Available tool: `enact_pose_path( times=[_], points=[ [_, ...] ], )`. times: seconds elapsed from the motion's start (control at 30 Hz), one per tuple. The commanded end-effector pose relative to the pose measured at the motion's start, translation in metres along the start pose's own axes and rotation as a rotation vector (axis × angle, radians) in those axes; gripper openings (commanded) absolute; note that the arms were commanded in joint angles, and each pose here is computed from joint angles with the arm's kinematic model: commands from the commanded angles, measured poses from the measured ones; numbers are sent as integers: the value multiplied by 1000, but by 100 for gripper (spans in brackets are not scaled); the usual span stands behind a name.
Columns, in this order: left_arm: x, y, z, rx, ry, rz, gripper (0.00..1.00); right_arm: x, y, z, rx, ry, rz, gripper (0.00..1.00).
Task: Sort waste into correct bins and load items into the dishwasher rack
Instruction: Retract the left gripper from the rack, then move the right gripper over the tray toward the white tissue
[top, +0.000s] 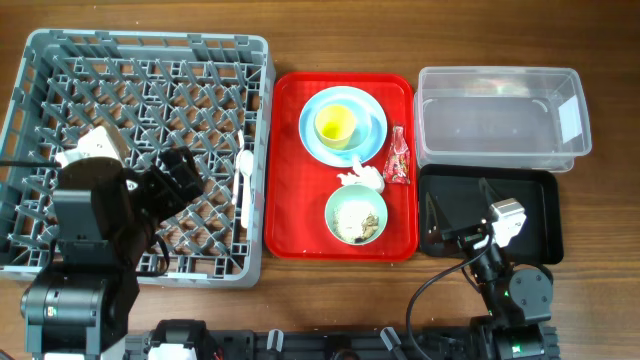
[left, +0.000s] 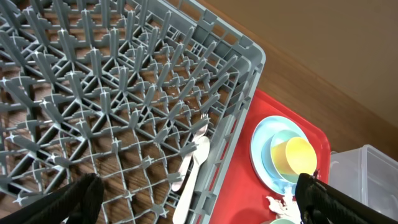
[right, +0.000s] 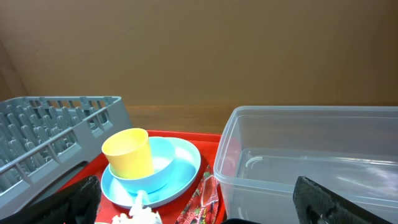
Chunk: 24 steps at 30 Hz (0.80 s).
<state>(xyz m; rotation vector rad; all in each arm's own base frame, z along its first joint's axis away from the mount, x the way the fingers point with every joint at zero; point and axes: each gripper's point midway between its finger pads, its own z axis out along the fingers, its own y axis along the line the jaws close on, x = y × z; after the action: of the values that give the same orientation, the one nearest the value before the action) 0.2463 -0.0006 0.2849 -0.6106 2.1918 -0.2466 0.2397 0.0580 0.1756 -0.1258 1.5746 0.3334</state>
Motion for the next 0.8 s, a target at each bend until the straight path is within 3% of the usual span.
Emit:
enact_pose_path(
  times=[0.0, 0.23, 0.4, 0.5, 0.67, 0.77],
  points=[
    [-4, -2, -4, 12, -8, -22, 100, 0, 1, 0, -4, -3, 4, 100],
    [-4, -2, -3, 11, -6, -22, 100, 0, 1, 0, -5, -3, 20, 100],
    [-4, -2, -3, 11, -6, -22, 100, 0, 1, 0, -5, -2, 218, 100],
    [-4, -2, -3, 11, -6, -22, 100, -4, 6, -1, -34, -2, 187, 100],
    [-4, -2, -3, 11, -6, -22, 100, -42, 28, -14, -107, 44, 178, 100],
    [-4, -2, -3, 11, -6, -22, 100, -72, 42, -25, -133, 145, 199, 100]
  ],
)
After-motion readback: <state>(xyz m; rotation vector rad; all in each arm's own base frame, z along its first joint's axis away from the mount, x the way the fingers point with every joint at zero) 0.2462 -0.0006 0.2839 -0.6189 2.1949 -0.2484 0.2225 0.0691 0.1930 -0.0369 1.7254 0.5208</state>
